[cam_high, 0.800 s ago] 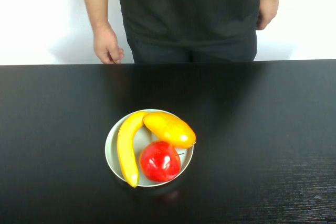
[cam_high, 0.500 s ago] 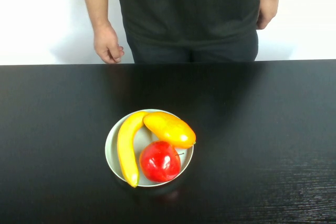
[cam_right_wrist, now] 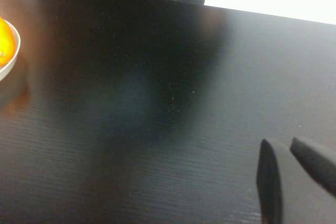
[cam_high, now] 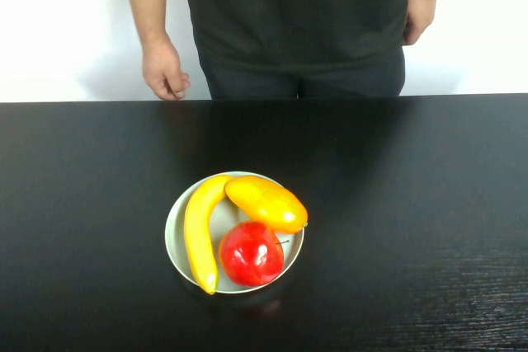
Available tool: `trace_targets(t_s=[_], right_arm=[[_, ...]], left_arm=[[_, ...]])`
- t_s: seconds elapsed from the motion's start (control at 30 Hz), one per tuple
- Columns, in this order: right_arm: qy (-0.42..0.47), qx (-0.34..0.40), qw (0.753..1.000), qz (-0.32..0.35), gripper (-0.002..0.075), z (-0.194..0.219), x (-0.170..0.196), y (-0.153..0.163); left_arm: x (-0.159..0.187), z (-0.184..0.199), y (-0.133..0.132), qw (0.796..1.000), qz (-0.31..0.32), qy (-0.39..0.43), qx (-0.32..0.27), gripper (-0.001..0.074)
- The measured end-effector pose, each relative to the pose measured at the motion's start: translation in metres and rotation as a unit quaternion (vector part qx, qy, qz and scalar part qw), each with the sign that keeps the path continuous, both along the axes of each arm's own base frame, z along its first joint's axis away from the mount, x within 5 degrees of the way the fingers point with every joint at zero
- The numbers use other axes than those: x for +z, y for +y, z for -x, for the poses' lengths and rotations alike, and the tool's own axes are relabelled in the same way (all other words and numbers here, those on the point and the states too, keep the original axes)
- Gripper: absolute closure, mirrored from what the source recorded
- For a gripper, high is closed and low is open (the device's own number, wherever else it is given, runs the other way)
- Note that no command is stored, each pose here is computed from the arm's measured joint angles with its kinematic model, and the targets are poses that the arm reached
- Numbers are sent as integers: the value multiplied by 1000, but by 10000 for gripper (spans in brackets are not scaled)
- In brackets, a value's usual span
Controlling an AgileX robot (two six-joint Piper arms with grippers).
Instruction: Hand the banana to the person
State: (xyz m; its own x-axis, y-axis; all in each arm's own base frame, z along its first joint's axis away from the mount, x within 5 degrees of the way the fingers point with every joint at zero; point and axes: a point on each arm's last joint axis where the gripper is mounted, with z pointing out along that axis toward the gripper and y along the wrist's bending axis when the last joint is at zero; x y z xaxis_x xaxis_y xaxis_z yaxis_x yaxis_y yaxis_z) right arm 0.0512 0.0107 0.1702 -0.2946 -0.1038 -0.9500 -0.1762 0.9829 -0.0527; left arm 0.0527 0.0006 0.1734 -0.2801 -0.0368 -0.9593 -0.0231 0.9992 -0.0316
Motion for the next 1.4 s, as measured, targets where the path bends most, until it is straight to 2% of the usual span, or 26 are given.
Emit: trace_targets(t_s=[0.53, 0.6, 0.67, 0.8, 0.87, 1.0, 1.2, 1.4], right_arm=[[0, 0, 1000, 0, 736, 0, 0, 0], [0, 0, 1000, 0, 736, 0, 0, 0], [0, 0, 1000, 0, 736, 0, 0, 0], [0, 0, 1000, 0, 736, 0, 0, 0], [0, 0, 1000, 0, 736, 0, 0, 0], [0, 0, 1000, 0, 736, 0, 0, 0], [0, 0, 1000, 0, 736, 0, 0, 0], [0, 0, 1000, 0, 736, 0, 0, 0]], left_arm=[[1, 0, 0, 1000, -4, -5, 1, 739], [1, -1, -1, 1000, 21, -11, 1, 739], [5, -1, -3, 997, 74, -29, 4, 739], [16, -3, -4, 979, 181, -89, 15, 739], [21, -4, -3, 973, 197, -116, 18, 739], [25, -4, -2, 974, 178, -141, 17, 739], [24, -5, -4, 979, 178, -94, 12, 739], [67, -22, -9, 990, 136, 20, -14, 739]])
